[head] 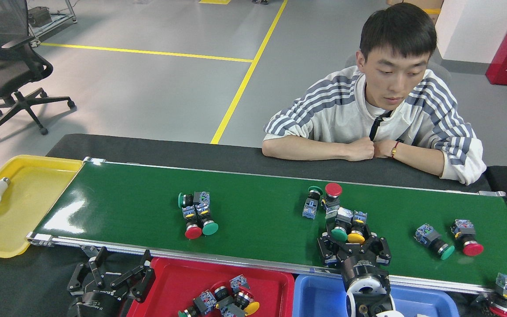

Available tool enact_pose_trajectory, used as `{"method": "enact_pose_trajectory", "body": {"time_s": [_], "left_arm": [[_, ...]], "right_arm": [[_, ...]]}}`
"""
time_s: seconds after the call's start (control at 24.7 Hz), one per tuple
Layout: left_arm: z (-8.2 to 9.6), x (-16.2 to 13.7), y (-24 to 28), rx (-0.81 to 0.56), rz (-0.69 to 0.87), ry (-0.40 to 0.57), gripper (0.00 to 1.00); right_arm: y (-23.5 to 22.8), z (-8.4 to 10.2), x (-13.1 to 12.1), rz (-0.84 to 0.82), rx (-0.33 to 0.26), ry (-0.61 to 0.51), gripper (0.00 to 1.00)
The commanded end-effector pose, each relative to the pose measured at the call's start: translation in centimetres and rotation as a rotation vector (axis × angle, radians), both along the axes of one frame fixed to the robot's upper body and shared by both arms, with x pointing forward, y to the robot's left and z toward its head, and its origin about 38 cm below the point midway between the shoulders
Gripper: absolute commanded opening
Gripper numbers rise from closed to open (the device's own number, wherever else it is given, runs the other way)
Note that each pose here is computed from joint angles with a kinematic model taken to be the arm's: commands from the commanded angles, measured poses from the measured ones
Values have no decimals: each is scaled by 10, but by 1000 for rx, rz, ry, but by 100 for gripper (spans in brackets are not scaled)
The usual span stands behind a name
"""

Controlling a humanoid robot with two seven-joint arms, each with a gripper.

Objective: Pick switch part from conveyor to tray

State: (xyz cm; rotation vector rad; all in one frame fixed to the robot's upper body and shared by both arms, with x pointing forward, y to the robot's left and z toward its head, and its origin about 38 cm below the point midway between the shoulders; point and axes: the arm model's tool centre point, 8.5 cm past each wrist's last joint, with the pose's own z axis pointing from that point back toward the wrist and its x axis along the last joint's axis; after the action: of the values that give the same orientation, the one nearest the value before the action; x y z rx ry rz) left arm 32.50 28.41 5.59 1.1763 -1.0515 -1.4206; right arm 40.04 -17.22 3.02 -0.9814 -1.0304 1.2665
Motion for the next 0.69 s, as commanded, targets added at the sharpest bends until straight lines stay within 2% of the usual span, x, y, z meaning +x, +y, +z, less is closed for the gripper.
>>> {"method": "enact_pose_trajectory", "body": {"time_s": [0.0,0.04,0.12,0.24,0.37,0.41,0.45,0.49,0.53,0.65], "left_arm": [[6,2,-3,-5,-8,-23,100],[7,1,-12,-3,-65,-21,100],[9,5,-33,-9,-173,-18,100],[16,16,-46,-18,-172,-42,100],[25,35,-55,-22,-143,-62,100],[22,40,-53,-19,-134,-45,100],[18,46,-49,-16,-120,-27,100],[16,53,-46,-13,-103,-20,100],[15,59,-43,-11,-91,-15,100],[10,83,-37,-6,-69,11,100]], "right_arm": [[-1,9,6,29,-2,-31,9],[1,12,5,36,-1,-43,4],[4,20,4,65,5,-68,2],[21,34,-4,183,24,-117,2],[77,47,-41,470,53,-170,2],[96,50,-54,562,61,-187,6],[114,52,-67,657,62,-197,27],[130,50,-78,734,55,-202,68],[143,51,-85,779,54,-211,100],[171,50,-104,873,66,-217,100]]}}
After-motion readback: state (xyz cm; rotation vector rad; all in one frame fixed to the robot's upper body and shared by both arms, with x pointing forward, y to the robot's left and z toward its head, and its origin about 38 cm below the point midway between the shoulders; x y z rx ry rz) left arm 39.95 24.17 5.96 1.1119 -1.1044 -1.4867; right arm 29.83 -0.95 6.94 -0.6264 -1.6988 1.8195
